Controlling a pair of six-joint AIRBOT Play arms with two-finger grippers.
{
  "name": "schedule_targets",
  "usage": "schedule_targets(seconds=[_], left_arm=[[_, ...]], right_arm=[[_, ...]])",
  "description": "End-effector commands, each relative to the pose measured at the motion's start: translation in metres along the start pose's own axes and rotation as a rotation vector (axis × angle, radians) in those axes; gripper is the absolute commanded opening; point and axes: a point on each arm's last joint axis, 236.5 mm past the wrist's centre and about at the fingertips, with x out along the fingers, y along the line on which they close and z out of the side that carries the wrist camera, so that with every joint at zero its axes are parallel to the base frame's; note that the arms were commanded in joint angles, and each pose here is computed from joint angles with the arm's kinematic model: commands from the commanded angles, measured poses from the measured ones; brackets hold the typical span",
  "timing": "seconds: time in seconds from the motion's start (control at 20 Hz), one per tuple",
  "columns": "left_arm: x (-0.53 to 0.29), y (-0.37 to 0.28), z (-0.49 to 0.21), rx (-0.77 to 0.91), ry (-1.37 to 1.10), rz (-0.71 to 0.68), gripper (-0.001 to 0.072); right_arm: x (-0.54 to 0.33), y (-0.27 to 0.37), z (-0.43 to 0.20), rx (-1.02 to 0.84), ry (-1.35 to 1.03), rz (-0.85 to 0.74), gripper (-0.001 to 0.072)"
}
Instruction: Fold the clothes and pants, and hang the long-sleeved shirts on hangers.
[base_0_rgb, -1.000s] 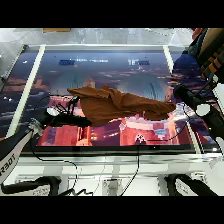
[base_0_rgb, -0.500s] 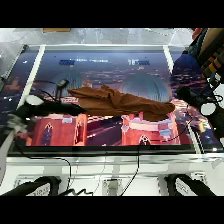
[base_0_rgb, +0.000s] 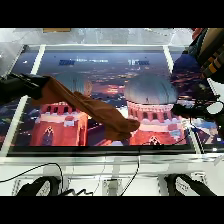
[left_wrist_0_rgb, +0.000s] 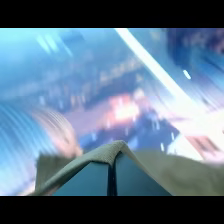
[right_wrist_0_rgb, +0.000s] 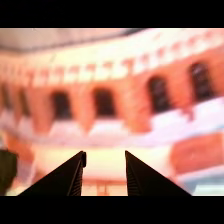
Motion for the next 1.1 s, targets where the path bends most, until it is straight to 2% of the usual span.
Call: schedule_targets(seconds=[0.0, 0.05, 0.15, 0.25, 0.45, 0.55, 0.8, 0.9, 1.05], left_arm=[[-0.018, 0.002, 0.021, 0.029, -0.068, 0.054, 0.0010], [-0.016, 0.003, 0.020, 0.027, -0.065, 0.054, 0.0010], [-0.014, 0.004, 0.019, 0.022, -0.060, 0.052, 0.0010], [-0.014, 0.004, 0.019, 0.022, -0.060, 0.052, 0.0010], [-0.014, 0.004, 0.018, 0.022, -0.059, 0.051, 0.0010], [-0.014, 0.004, 0.019, 0.021, -0.060, 0.050, 0.0010], [-0.014, 0.004, 0.019, 0.020, -0.062, 0.049, 0.0010], [-0.014, 0.004, 0.019, 0.020, -0.062, 0.050, 0.0010], [-0.014, 0.004, 0.019, 0.020, -0.062, 0.049, 0.0010]], right_arm=[[0.000, 0.069, -0.087, -0.139, 0.354, 0.298, 0.0288], [-0.001, 0.088, -0.105, -0.142, 0.424, 0.366, 0.0292], [0.006, 0.125, -0.119, -0.155, 0.448, 0.452, 0.0356], [0.017, 0.161, -0.133, -0.183, 0.454, 0.495, 0.0356], [0.047, 0.208, -0.186, -0.264, 0.570, 0.470, 0.0363], [0.070, 0.217, -0.203, -0.211, 0.596, 0.415, 0.0416], [0.104, 0.218, -0.202, -0.129, 0.566, 0.352, 0.0410], [0.113, 0.217, -0.194, -0.090, 0.531, 0.330, 0.0377], [0.121, 0.213, -0.194, -0.067, 0.525, 0.311, 0.0369]])
